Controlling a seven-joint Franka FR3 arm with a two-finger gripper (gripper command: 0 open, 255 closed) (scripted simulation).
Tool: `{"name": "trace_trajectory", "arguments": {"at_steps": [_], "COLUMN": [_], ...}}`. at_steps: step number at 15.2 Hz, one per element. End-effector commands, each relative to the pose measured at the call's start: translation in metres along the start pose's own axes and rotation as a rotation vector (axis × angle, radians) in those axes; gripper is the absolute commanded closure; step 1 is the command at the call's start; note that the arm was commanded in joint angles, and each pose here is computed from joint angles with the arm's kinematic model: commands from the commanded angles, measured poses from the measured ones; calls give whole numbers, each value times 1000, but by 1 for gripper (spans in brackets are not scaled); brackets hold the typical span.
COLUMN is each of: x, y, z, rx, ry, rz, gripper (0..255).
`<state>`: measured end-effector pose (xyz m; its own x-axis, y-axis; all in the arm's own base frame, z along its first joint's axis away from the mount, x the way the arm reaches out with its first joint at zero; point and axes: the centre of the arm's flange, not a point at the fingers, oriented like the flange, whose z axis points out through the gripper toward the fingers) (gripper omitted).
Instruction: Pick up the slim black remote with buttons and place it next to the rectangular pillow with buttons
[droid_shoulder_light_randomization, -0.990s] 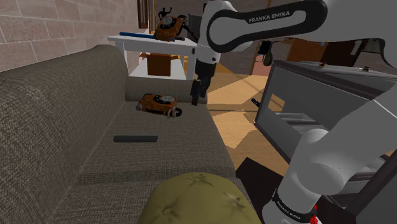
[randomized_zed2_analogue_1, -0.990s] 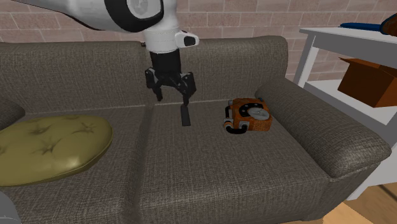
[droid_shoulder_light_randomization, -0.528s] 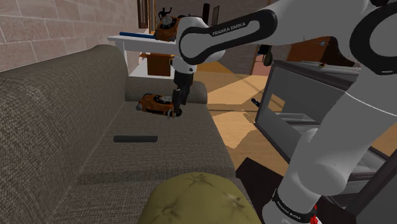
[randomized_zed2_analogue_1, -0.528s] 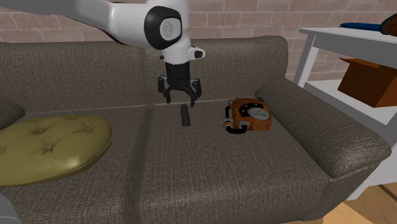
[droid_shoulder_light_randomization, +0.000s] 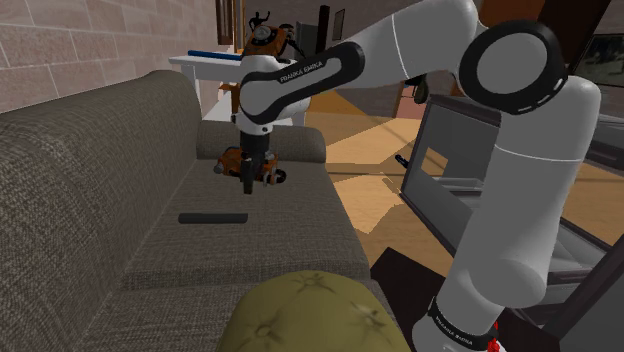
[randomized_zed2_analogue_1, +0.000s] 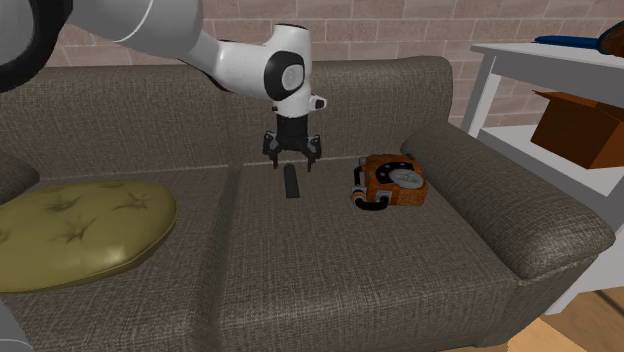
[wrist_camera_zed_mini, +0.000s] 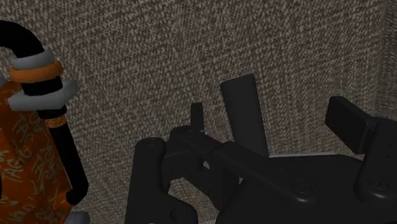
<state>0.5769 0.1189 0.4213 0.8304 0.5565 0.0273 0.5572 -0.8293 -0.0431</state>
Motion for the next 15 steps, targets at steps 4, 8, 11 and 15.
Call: {"name": "trace_trajectory", "arguments": {"at_steps": [4, 8, 11, 15], "x": [57, 95, 94, 93], "y": [-4, -9, -10, -11], "z": [40, 70, 86, 107], "rx": [24, 41, 41, 41], "ry": [-21, -37, -37, -37], "rz": [-95, -163, -163, -163], "gripper": [0, 0, 0, 0]}}
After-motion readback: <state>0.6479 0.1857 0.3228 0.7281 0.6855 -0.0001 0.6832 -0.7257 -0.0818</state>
